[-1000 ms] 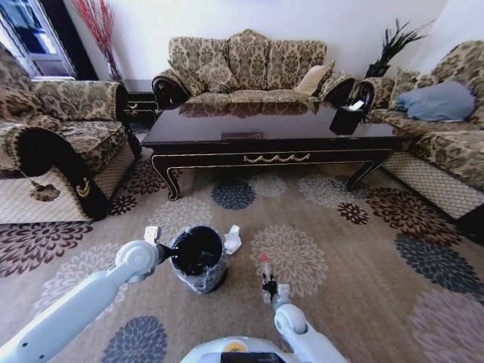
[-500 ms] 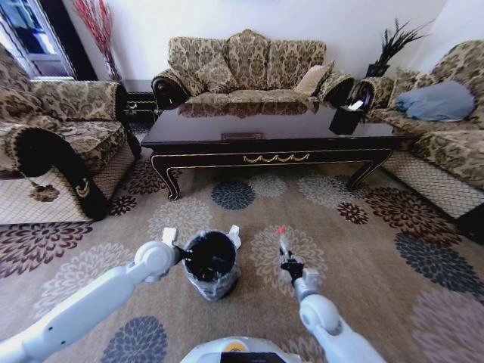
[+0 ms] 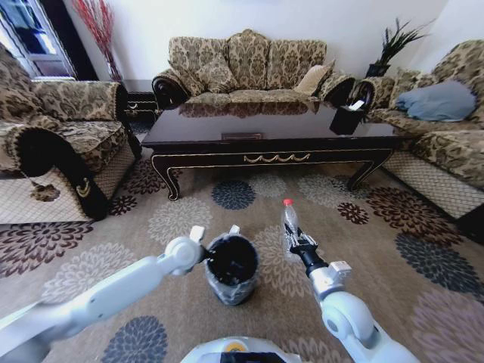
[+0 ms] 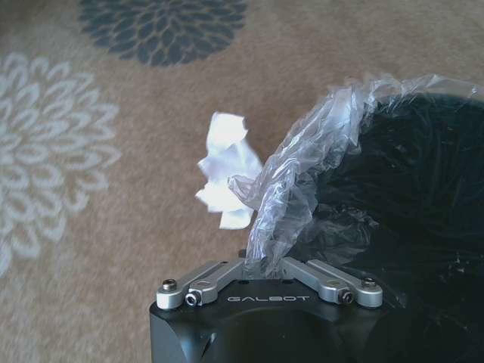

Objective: Move to the front of the table and pick up the trash from the floor, then place it into the trash bin.

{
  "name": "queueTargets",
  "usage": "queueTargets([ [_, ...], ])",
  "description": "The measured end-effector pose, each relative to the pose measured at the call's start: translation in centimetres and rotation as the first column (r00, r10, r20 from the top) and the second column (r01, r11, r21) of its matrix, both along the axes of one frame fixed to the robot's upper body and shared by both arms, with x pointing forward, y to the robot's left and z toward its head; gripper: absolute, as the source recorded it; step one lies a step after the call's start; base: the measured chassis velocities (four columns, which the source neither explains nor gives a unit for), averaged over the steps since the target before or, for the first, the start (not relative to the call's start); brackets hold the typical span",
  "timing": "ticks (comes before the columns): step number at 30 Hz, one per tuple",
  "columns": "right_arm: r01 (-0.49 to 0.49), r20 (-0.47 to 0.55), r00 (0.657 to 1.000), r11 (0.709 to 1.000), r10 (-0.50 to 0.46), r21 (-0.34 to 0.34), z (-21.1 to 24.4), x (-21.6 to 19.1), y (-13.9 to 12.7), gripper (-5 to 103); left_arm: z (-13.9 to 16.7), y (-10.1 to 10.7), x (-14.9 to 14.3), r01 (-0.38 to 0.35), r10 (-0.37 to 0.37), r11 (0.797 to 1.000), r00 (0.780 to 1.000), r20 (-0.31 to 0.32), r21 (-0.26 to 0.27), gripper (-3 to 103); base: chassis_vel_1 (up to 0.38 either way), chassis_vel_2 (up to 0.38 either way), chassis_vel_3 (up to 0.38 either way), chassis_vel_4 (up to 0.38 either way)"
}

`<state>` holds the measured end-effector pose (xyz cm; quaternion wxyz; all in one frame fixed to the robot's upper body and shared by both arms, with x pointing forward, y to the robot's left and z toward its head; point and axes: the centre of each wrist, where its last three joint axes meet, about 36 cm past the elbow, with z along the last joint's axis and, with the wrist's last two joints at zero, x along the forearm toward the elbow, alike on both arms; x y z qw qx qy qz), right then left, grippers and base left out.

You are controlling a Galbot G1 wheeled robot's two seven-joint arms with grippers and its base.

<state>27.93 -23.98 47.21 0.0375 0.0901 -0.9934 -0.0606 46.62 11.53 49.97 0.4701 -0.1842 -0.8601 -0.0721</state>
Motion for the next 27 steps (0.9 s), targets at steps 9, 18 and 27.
queueTargets([
  [9, -0.042, -0.024, 0.999, 0.999, 0.042, 0.021, -1.0, -1.3, 1.2, 24, 0.1, -4.7, 0.0, 0.094, -0.093, 0.995, 0.996, -0.009, 0.023, 0, 0.000, 0.000, 0.000, 0.000],
  [18, -0.053, -0.069, 0.996, 0.998, 0.054, 0.026, -2.5, -1.7, 1.9, 24, 0.2, -6.7, -0.3, 0.117, -0.117, 0.993, 0.993, -0.017, 0.015, 0, 0.000, 0.000, 0.000, 0.000],
  [27, -0.075, -0.088, 0.993, 0.997, 0.078, 0.036, -3.3, -1.9, 2.9, 37, 0.9, -5.9, -0.4, 0.116, -0.116, 0.993, 0.993, -0.005, 0.020, 0, 0.000, 0.000, 0.000, 0.000],
])
